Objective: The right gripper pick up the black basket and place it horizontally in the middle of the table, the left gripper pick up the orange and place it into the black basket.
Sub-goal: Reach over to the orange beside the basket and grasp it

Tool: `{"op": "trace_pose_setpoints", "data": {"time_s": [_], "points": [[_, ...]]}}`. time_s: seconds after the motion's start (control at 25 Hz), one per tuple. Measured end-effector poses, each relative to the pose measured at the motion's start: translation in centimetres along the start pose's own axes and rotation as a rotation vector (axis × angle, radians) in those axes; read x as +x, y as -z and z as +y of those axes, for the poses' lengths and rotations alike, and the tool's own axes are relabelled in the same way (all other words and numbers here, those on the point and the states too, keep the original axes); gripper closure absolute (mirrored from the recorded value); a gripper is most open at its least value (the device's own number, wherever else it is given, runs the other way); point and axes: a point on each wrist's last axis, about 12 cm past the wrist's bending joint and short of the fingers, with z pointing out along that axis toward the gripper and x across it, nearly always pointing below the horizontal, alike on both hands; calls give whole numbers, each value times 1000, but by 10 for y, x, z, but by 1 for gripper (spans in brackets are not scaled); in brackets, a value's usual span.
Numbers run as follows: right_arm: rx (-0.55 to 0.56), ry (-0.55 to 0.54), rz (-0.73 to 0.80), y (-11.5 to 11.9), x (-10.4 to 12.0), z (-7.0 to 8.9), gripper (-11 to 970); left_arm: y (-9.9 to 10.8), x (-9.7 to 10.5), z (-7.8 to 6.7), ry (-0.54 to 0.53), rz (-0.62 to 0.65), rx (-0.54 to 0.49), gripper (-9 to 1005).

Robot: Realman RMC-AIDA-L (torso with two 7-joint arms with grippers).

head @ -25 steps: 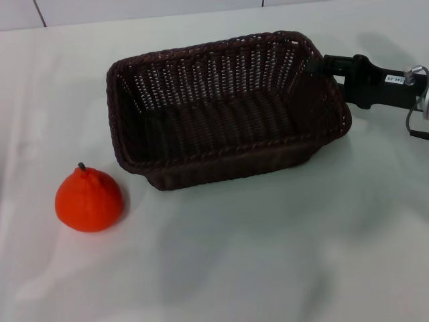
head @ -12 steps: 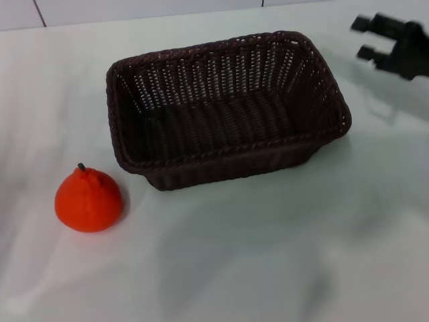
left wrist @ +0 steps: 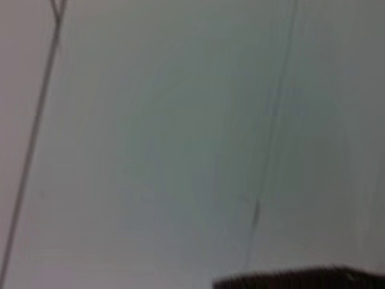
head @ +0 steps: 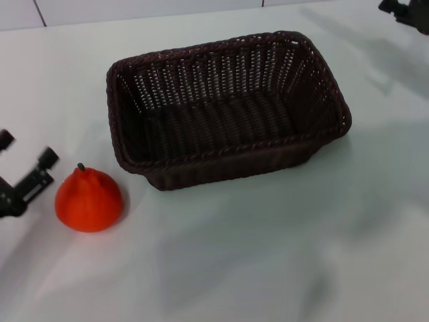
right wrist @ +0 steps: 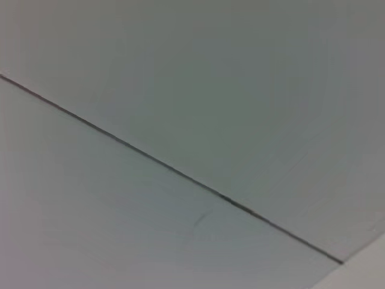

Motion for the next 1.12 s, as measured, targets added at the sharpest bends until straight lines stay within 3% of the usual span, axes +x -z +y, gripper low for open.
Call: {"op": "trace_pose_setpoints", "data": {"time_s": [0.36,0.84,1.12], "points": [[-25,61,17,-21,6,-8,162,-4,18,-11,56,147,77,95],[-36,50,35,-18,3,-3,164,-24,27,-9,54,285,133,100],[-40,50,49,-16,4,-2,164,-28,25,-6,40,286,138,298]]}}
